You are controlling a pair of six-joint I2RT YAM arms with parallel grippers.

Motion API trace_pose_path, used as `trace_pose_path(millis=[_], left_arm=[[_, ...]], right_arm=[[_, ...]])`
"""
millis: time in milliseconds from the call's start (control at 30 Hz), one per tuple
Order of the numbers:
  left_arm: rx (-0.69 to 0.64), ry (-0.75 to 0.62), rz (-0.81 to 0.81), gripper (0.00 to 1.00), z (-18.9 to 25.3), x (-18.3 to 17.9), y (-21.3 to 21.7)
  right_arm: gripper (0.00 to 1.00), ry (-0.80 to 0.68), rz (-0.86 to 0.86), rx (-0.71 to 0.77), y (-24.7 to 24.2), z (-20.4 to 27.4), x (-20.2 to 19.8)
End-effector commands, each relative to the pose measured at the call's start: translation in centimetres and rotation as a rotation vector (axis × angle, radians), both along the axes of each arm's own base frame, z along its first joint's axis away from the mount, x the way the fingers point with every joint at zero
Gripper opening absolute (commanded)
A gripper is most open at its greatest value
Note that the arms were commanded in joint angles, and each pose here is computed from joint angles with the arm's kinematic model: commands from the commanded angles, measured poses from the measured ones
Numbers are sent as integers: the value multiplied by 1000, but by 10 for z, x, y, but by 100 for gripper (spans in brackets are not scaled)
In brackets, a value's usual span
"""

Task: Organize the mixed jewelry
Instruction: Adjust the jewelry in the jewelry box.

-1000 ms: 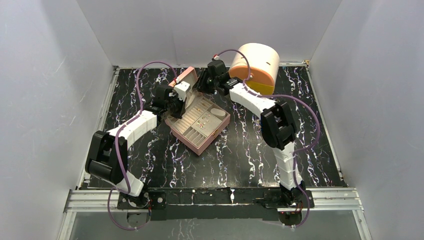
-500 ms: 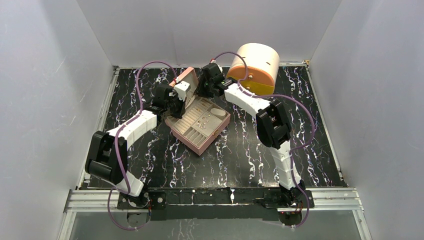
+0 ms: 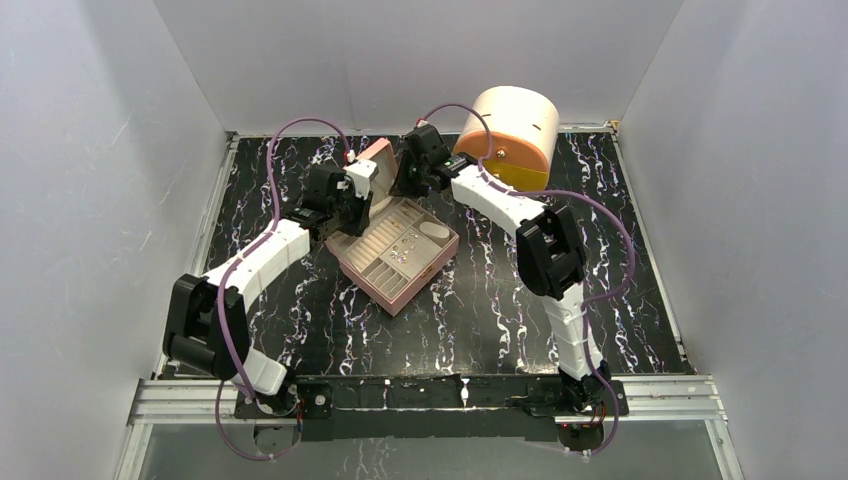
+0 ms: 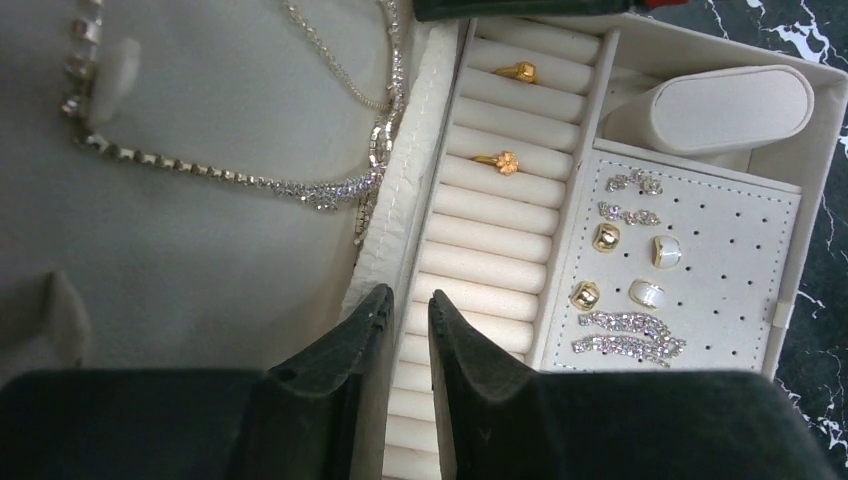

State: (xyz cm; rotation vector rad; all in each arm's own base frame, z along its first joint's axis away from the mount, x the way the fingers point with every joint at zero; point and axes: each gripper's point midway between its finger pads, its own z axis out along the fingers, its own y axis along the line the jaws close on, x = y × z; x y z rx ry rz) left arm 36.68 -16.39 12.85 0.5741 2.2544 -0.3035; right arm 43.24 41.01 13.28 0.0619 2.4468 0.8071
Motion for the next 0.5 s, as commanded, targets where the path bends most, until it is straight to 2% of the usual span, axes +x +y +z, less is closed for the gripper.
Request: trace_pose_path(millis=[0,233,467], left_arm=[[1,-176,53,19,57,14,12],[-7,-181,74,19,58,14,13],[-11,-195,75,20,64,15,14]], right_arm=[[18,-27,64,6,-8,34,-20],[21,-55,40,52,-17,51,-18],[34,-157,80,206,-19,91,-12]])
